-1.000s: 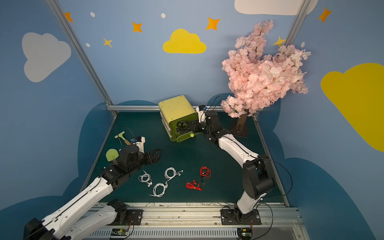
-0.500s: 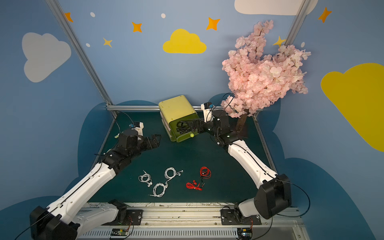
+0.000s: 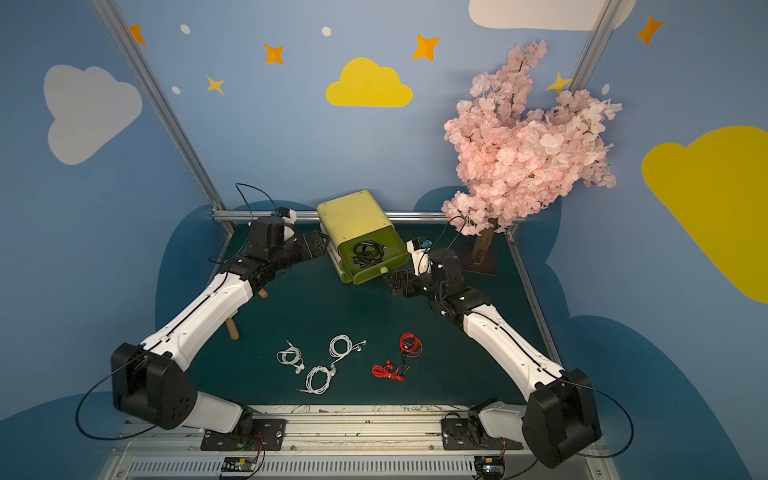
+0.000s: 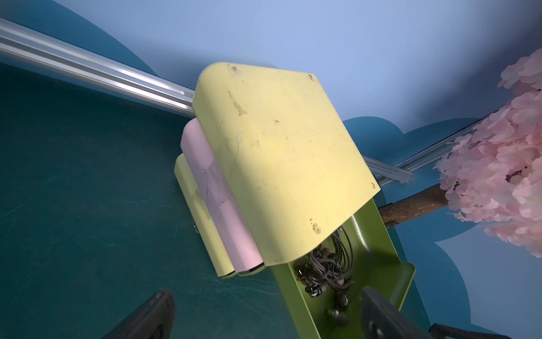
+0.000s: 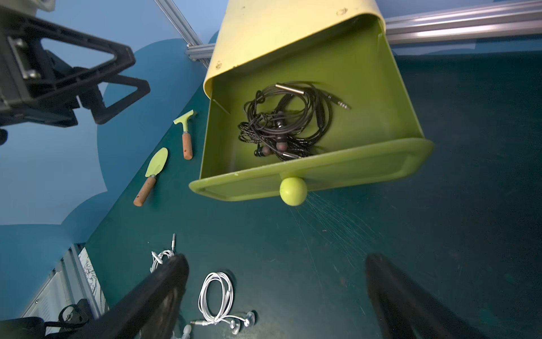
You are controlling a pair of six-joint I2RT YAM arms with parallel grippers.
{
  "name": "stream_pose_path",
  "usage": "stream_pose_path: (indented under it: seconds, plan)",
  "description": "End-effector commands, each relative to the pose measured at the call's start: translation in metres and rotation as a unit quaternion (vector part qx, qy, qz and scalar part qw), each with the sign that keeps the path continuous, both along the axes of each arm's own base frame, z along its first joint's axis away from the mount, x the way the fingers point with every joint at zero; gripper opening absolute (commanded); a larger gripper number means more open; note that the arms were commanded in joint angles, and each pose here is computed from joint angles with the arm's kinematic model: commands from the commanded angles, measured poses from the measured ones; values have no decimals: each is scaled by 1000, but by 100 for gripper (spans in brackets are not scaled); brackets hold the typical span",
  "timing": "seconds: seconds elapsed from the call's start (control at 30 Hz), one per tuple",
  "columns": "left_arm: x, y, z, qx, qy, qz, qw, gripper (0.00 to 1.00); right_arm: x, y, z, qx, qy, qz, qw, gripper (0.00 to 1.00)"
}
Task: Place the wired earphones into the drawer by color
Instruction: Close the drawer in the storage box.
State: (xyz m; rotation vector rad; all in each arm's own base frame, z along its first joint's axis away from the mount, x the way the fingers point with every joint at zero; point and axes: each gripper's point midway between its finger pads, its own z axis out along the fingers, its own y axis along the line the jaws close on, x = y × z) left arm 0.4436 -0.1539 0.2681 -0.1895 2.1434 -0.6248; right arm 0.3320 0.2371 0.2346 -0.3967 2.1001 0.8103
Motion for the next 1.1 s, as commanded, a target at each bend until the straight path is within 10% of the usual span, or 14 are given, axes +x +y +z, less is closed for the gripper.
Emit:
stream_pose_path:
  seconds: [0.0, 1.07]
  plan:
    - [14, -1, -1, 5, 3, -7, 1000, 100, -1, 2, 8, 21, 6, -1, 1000, 99]
    - [56, -11, -57, -2, 73, -10, 997, 100, 25, 37, -2, 76, 105, 17, 991, 98]
